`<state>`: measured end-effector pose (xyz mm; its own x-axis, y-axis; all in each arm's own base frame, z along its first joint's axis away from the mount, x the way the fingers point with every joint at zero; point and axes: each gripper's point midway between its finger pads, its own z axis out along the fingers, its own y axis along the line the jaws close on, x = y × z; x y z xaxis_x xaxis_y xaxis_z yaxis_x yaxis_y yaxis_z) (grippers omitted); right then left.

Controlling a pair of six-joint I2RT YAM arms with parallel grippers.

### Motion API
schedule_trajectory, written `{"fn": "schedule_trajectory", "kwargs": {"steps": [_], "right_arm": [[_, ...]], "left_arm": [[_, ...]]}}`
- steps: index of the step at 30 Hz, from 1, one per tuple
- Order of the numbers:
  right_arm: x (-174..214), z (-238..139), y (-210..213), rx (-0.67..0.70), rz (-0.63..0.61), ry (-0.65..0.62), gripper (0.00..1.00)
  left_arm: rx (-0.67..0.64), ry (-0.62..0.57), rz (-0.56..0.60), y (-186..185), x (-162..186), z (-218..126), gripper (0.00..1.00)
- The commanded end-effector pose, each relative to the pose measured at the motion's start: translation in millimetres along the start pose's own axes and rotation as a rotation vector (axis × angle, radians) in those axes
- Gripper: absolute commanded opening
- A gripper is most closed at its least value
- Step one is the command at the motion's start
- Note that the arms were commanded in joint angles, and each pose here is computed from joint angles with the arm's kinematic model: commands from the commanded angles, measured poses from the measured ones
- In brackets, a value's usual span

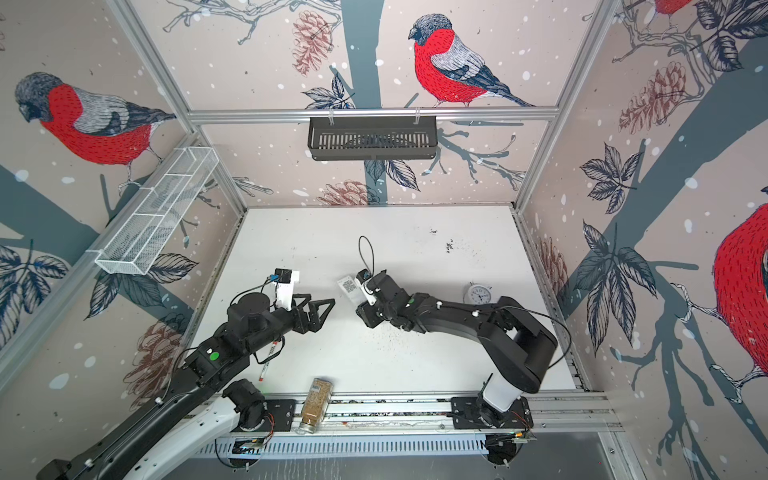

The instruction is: Load the batteries into the remote control

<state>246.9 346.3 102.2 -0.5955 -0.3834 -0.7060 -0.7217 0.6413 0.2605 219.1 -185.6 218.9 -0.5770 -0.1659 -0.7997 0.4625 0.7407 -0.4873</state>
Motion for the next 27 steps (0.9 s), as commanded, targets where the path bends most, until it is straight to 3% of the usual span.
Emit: {"fn": "schedule_trajectory", "kwargs": {"steps": [1,6,14,20,27], "right_arm": [[-30,-31,29,-0.219,-0.041,-0.128,0.47],[-53,-84,34,-0.399,-0.03,-0.256,0.46],[-60,-144,63,-0.628,-0.118,-0.356,0.45],[-56,-178,94,-0.814,-0.185,-0.419,0.44],[-47,-186,123,-0.92,-0.259,-0.405,0.43]], "left_arm": [[0.193,-0.12,0.022,-37,-29,1,0.98],[0.362,-0.165,0.042,-65,-36,-2,0.97],[0.584,-0.237,0.115,-100,-40,-27,0.98],[0.662,-0.262,0.125,-111,-40,-36,0.98],[0.719,-0.264,0.133,-121,-41,-37,0.98]]}}
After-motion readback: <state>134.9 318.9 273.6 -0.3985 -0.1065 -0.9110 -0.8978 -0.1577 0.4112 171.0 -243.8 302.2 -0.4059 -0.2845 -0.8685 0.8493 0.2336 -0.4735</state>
